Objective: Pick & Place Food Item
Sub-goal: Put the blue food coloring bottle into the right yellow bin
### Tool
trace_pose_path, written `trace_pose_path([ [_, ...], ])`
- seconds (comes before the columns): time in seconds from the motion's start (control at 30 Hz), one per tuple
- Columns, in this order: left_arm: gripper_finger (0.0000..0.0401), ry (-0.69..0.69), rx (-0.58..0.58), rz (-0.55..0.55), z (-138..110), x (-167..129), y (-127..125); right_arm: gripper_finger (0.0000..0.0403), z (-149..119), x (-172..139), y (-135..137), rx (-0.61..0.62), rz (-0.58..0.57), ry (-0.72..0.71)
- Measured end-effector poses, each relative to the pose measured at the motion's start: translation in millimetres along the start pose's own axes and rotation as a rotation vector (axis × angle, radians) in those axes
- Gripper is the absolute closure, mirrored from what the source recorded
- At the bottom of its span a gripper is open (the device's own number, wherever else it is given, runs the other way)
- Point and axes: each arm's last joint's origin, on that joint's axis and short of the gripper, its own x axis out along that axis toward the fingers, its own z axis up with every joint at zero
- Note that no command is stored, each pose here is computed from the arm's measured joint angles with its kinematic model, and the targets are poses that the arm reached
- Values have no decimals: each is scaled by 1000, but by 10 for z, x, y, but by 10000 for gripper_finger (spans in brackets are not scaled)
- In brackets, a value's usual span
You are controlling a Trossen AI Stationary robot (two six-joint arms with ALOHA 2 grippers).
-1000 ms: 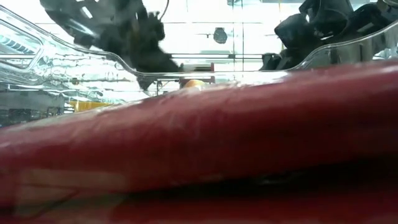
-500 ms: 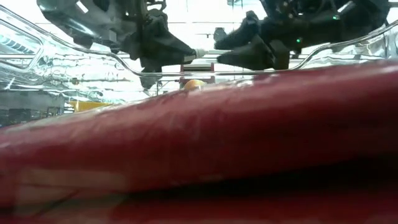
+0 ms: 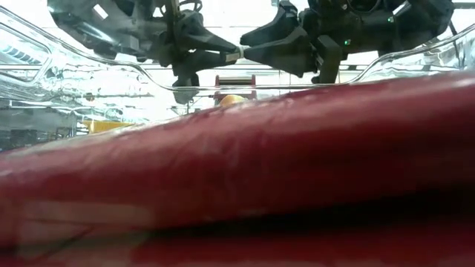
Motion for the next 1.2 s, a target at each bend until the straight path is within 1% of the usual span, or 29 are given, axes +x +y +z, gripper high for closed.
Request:
trace_pose_path([
  [0.13, 351, -22, -23, -11, 32, -6, 4, 210, 4, 0, 5, 2, 17, -17],
  [0.33, 348, -34, -13, -42, 97, 18, -49, 218, 6, 0, 0, 2, 10, -17],
  [0.5, 347, -4, -9, -71, 153, 120, -71, 227, 0, -1, 6, 0, 15, -12],
  [0.73, 346, 32, -33, -32, 157, 129, -3, 267, 46, -4, 46, -4, 26, -28],
  [1.0, 346, 32, -40, -34, 163, 126, 6, 314, 59, -5, 54, -8, 25, -30],
  [1.2, 346, 35, -59, -40, 163, 126, 3, 331, 57, -5, 59, -10, 30, -28],
])
